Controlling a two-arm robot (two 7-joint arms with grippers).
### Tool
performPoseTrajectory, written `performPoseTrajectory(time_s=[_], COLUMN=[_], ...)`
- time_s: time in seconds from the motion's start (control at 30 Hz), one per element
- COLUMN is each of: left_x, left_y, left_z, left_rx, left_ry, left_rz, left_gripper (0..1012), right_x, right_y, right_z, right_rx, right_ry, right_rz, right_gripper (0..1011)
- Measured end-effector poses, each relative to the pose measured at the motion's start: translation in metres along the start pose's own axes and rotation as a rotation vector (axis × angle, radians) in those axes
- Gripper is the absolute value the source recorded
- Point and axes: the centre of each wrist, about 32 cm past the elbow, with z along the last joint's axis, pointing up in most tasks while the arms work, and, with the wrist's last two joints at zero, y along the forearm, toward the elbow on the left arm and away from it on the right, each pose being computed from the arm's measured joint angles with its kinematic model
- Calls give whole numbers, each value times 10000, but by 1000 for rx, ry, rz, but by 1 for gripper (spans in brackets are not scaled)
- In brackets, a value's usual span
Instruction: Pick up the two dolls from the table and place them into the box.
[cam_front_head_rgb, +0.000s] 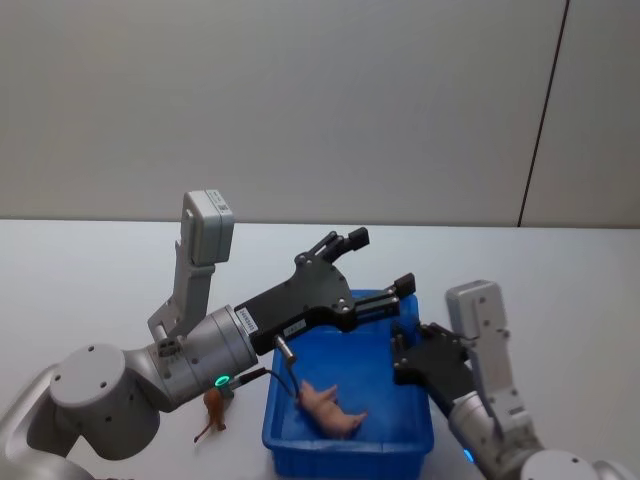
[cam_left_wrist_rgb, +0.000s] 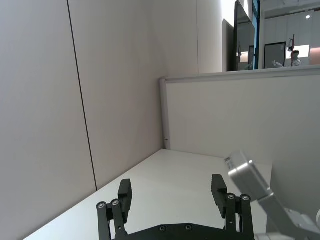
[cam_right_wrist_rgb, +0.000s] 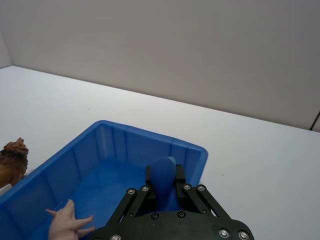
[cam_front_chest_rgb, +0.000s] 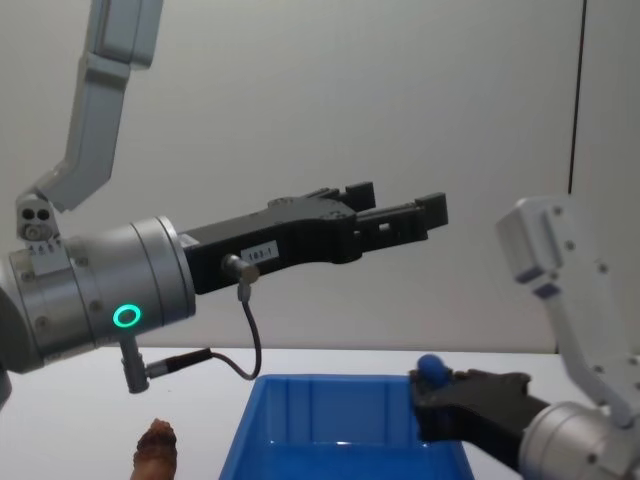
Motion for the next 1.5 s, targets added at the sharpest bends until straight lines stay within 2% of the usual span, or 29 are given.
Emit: performPoseTrajectory(time_s=[0.13,0.53,0.57,0.77,0.93,1.5], left_x=[0,0,0,0,0,0], left_y=[0,0,0,0,0,0], left_z=[0,0,0,0,0,0], left_rx=[0,0,0,0,0,0], left_ry=[0,0,0,0,0,0], left_rz=[0,0,0,0,0,0], left_gripper=[1001,1001,1002,1001,1001,1001], right_x=[-63,-194,-197,-195,-151,111], right_y=[79,251,256,259,218,-77], right_z=[-28,-95,-98,-111,-123,-160], right_rx=[-11,-29,-30,-25,-18,11], right_ry=[-9,-23,-23,-18,-7,7], right_rz=[28,64,63,39,0,-180], right_gripper=[263,669,669,881,994,1001])
